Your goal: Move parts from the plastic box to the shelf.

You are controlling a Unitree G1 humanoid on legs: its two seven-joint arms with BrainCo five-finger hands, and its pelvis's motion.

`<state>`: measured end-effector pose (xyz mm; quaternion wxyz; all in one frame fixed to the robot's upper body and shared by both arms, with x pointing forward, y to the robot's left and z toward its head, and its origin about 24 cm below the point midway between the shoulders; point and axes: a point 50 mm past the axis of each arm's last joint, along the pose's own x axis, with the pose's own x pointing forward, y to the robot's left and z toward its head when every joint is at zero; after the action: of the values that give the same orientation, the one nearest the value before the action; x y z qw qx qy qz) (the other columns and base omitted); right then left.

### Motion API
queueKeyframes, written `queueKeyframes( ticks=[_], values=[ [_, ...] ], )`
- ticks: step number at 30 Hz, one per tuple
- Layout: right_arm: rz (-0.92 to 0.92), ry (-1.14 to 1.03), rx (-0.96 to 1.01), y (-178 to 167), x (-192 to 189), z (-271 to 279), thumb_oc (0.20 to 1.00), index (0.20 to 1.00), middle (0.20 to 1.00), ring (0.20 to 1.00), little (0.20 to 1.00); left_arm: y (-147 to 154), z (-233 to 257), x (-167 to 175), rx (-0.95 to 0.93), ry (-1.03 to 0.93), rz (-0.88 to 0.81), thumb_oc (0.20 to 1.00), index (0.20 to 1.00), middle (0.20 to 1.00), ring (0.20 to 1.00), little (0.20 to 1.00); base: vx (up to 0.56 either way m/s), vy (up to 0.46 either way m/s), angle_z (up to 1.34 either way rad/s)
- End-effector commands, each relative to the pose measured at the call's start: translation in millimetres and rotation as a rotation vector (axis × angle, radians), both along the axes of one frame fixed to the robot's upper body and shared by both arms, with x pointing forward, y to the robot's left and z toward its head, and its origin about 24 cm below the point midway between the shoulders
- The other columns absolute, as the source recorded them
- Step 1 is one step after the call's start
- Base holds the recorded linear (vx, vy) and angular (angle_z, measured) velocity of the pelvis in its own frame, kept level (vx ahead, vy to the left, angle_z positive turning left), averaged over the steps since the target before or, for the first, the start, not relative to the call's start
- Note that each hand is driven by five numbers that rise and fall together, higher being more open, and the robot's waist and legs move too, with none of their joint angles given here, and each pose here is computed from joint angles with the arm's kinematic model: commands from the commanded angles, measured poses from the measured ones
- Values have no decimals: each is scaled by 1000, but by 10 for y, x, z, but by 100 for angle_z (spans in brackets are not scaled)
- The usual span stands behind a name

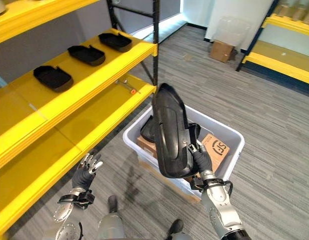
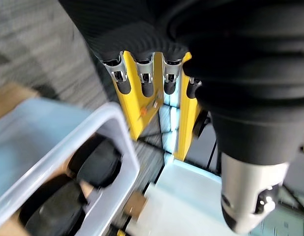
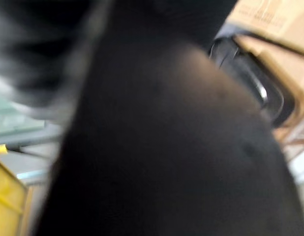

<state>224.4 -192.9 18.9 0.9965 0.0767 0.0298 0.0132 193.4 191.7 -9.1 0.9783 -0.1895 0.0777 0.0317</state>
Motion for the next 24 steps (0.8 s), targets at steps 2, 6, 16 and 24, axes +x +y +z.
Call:
queueKeyframes(
  ticks=[2, 6, 16, 24],
  values=[
    [-57, -139, 35, -136, -46, 250, 200, 200, 200, 200, 200, 99, 269, 136, 61, -139, -23, 1000, 1000, 1000, 1000, 1000, 155, 364, 116],
    [-8, -157, 54, 8, 44, 279, 200, 200, 200, 200, 200, 202, 420, 179, 118, -201, -23, 1000, 1000, 1000, 1000, 1000, 159, 398, 37],
    [27, -113, 159, 162, -12, 183, 200, 200, 200, 200, 200, 223, 450, 247, 215, -203, -24, 1000, 1000, 1000, 1000, 1000, 183, 421, 72],
    [1, -71, 161, 43, -85, 82, 200, 200, 200, 200, 200, 136, 341, 186, 206, -182, -65, 1000, 1000, 1000, 1000, 1000, 264, -141, 102]
  ],
)
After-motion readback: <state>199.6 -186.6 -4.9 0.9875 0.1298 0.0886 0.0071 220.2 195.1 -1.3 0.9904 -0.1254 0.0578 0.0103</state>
